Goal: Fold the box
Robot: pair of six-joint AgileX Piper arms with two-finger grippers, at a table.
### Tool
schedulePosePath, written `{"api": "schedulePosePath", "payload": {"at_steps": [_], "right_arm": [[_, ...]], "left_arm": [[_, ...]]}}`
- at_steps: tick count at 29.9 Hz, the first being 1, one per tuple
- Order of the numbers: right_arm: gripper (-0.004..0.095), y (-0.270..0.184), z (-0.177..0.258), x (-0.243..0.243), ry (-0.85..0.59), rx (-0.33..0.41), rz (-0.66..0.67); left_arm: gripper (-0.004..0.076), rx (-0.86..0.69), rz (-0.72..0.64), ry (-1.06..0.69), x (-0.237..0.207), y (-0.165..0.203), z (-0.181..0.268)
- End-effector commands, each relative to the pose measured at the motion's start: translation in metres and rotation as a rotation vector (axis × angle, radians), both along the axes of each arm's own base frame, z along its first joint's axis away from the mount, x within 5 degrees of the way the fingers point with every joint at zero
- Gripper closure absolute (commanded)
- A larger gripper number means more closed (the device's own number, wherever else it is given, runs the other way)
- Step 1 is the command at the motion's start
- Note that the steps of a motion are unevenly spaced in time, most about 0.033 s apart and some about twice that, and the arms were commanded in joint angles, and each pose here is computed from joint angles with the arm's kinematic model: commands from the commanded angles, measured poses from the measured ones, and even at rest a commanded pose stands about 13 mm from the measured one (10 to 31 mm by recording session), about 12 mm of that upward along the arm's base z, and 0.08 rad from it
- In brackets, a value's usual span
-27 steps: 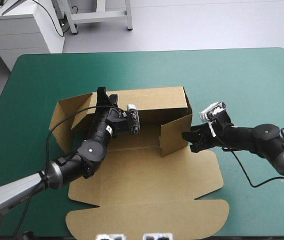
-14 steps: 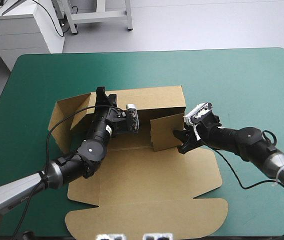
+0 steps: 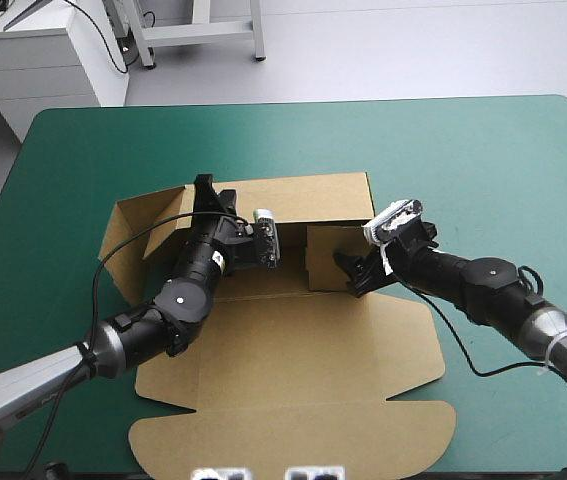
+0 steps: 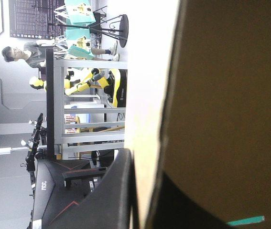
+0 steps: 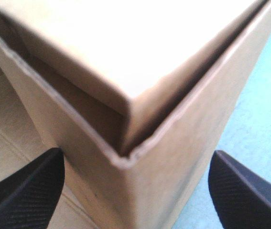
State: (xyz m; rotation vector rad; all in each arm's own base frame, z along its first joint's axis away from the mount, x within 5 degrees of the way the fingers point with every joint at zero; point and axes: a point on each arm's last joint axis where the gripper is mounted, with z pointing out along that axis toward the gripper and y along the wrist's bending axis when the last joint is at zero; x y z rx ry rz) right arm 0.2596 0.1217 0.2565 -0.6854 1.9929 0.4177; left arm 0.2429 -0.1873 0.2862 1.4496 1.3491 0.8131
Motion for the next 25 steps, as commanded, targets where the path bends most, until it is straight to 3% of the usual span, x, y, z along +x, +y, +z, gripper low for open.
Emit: {"api": "schedulePosePath", "payload": {"at_steps": [1,3,5,12,17,21,25], "right_arm": [[0.0147,-0.001,0.022,0.002,-0.077,0.057,-0.039],[0.0161,-0.001,0.022,0.002,-0.078,0.057,-0.039],[0.0238,0.0,0.022,0.002,-0.065,0.076,-0.041],[0.0699,0.009,0.024,-0.005,-0.061,0.116,0.087],[0.0915,0.011,0.024,-0.007,-0.067,0.112,0.116],[0.0926,0.011,0.024,-0.006,-0.097,0.085,0.13],[0.0926,0.004,0.022,-0.001,-0.059,0.094,0.016]], "left_arm": [[0.0723,-0.062,-0.012,-0.024,-0.003,-0.001,0.017],[0.0723,-0.059,-0.01,-0.028,-0.002,-0.001,0.017],[0.0723,-0.057,-0.012,-0.031,-0.002,-0.001,0.017],[0.0723,-0.056,-0.012,-0.031,-0.002,-0.001,0.017],[0.0723,-0.057,-0.014,-0.031,-0.002,-0.001,0.017],[0.0717,-0.06,-0.022,-0.026,-0.003,-0.002,0.017],[0.0591,-0.06,-0.052,-0.024,-0.009,-0.009,0.017]]}}
